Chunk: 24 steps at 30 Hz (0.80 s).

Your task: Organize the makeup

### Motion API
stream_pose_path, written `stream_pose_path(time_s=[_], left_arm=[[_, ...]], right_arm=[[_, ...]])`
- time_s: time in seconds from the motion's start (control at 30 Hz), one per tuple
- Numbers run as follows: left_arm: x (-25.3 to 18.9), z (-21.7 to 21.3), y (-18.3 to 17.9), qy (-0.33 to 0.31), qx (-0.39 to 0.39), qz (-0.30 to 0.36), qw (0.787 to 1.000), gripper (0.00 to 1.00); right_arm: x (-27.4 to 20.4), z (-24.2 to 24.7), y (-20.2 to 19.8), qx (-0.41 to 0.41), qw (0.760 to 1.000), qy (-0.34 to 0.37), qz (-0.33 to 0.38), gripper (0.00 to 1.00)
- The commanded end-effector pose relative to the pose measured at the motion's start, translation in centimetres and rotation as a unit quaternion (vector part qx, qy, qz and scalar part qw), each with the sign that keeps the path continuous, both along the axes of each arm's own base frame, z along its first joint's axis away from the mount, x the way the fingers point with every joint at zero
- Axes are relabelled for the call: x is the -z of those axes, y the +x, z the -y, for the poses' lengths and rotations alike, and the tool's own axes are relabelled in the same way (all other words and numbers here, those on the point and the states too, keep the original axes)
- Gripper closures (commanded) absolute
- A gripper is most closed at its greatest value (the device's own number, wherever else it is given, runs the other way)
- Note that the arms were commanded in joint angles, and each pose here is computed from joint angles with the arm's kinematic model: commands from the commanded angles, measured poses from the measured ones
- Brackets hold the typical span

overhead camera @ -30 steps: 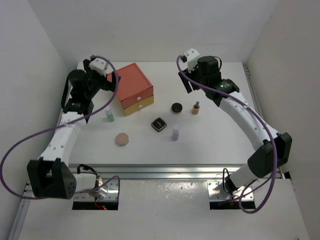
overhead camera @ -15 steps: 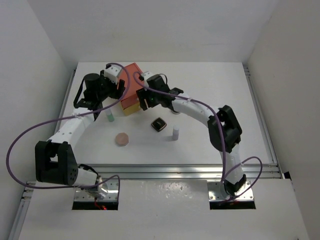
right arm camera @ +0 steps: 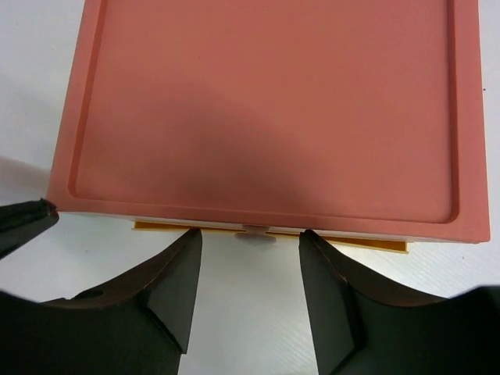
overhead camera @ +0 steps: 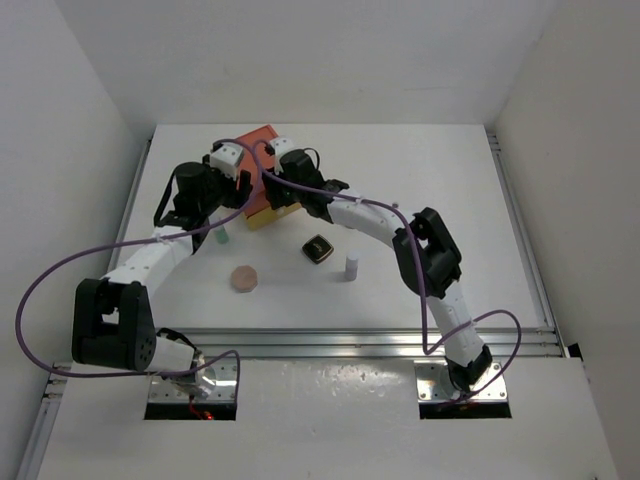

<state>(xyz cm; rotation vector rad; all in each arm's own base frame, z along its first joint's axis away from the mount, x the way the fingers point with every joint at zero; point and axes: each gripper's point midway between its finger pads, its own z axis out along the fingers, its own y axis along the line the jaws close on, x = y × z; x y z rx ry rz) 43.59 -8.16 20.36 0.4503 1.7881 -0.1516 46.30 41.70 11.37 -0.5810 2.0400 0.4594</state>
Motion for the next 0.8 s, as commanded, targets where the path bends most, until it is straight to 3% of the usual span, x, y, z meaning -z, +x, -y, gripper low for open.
stream_pose_path(time_s=[0.0, 0.23, 0.5, 0.57, 0.63, 0.77], left_arm=[[-1.5, 0.5, 0.2, -0.017, 0.001, 0.031, 0.999, 0.32], [0.0, 1.0, -0.4, -0.017, 0.011, 0.021, 1.0, 0.38], [0.2, 1.4, -0.5, -0.013, 0.016, 0.022, 1.0, 0.39], [0.2, 1.4, -0.5, -0.013, 0.016, 0.022, 1.0, 0.39], [0.2, 1.4, -0.5, -0.013, 0.016, 0.022, 1.0, 0.39], [0.0, 1.4, -0.4, -0.009, 0.017, 0.028, 0.999, 0.39]], right_arm=[[-2.9, -1.3, 1.6, 0.007, 0.998, 0.017, 0.056, 0.47], [-2.1, -0.9, 1.6, 0.009, 0.999, 0.009, 0.053, 0.49], [-1.6, -1.1, 1.6, 0.008, 0.998, 0.012, 0.054, 0.69], [-1.4, -1.2, 1.5, 0.006, 0.999, 0.012, 0.05, 0.69], [-1.3, -1.1, 1.4, 0.005, 0.999, 0.011, 0.049, 0.56], [-0.6, -1.0, 1.4, 0.006, 0.999, 0.005, 0.046, 0.53]])
